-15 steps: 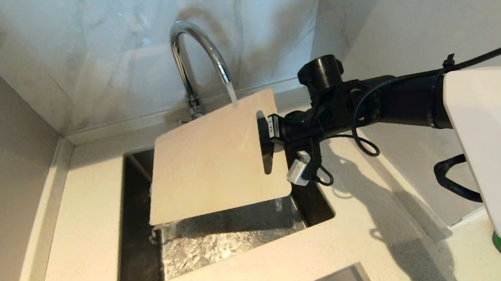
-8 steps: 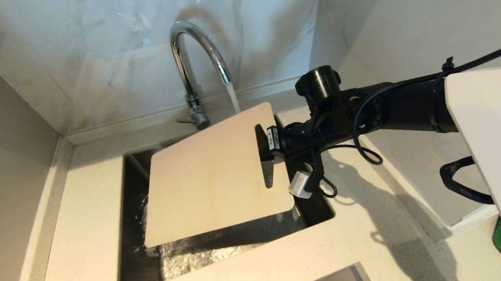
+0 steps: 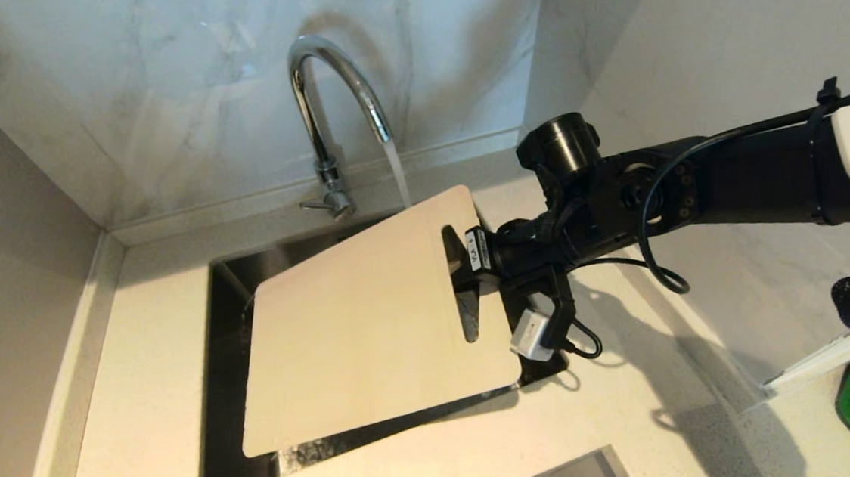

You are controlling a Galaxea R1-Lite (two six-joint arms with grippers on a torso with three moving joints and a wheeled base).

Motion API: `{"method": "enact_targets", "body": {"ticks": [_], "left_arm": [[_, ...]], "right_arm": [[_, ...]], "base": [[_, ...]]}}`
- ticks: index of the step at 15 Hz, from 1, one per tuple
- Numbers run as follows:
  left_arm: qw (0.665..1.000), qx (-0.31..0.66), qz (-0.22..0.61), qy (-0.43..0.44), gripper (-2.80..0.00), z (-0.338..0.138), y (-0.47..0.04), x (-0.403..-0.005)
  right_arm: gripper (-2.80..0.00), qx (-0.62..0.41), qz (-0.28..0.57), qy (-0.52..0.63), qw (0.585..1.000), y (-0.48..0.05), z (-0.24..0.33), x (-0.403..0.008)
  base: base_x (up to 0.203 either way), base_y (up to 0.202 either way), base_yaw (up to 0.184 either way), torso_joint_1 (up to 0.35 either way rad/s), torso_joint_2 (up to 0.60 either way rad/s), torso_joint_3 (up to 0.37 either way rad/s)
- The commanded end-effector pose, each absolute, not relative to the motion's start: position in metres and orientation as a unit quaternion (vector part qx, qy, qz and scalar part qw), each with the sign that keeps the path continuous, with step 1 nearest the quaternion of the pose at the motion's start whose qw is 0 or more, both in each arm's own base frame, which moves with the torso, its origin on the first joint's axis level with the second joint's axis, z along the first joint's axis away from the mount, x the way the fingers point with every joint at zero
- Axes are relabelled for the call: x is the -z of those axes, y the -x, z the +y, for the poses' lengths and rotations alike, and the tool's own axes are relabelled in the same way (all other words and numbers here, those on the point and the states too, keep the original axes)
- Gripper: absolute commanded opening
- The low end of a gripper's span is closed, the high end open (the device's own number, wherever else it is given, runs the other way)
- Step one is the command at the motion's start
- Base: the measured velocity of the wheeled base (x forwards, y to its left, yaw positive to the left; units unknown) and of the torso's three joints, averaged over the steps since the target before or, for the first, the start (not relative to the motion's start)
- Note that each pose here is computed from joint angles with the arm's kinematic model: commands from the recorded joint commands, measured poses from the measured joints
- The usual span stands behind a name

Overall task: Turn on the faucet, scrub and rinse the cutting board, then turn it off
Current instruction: Scrub the cutting board underwater

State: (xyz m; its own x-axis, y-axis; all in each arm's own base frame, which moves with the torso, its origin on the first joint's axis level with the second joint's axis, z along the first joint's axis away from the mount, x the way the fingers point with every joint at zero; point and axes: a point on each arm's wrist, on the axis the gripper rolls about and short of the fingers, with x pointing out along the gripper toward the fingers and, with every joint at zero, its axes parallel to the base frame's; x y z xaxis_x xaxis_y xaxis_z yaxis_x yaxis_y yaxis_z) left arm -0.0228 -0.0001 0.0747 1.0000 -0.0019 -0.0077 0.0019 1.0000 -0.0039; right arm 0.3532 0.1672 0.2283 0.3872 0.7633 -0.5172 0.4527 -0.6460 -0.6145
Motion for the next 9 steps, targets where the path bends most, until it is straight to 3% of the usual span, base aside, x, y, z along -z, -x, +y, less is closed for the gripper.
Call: {"method": "enact_targets", "body": {"ticks": [1, 9], "left_arm": [[1.0, 0.001, 0.004, 0.002, -2.8, 0.0, 0.023, -0.074], [1.0, 0.001, 0.005, 0.002, -2.8, 0.0, 0.023, -0.074]], "right_arm": [[-2.8, -0.404, -0.383, 0.81, 0.183, -0.34, 0.165, -0.235], [-2.8, -0.456, -0.37, 0.788, 0.185, -0.309, 0.152, -0.214]], "base": [[0.0, 0.0, 0.0, 0.0, 0.0, 0.0], [0.0, 0.0, 0.0, 0.0, 0.0, 0.0]]}}
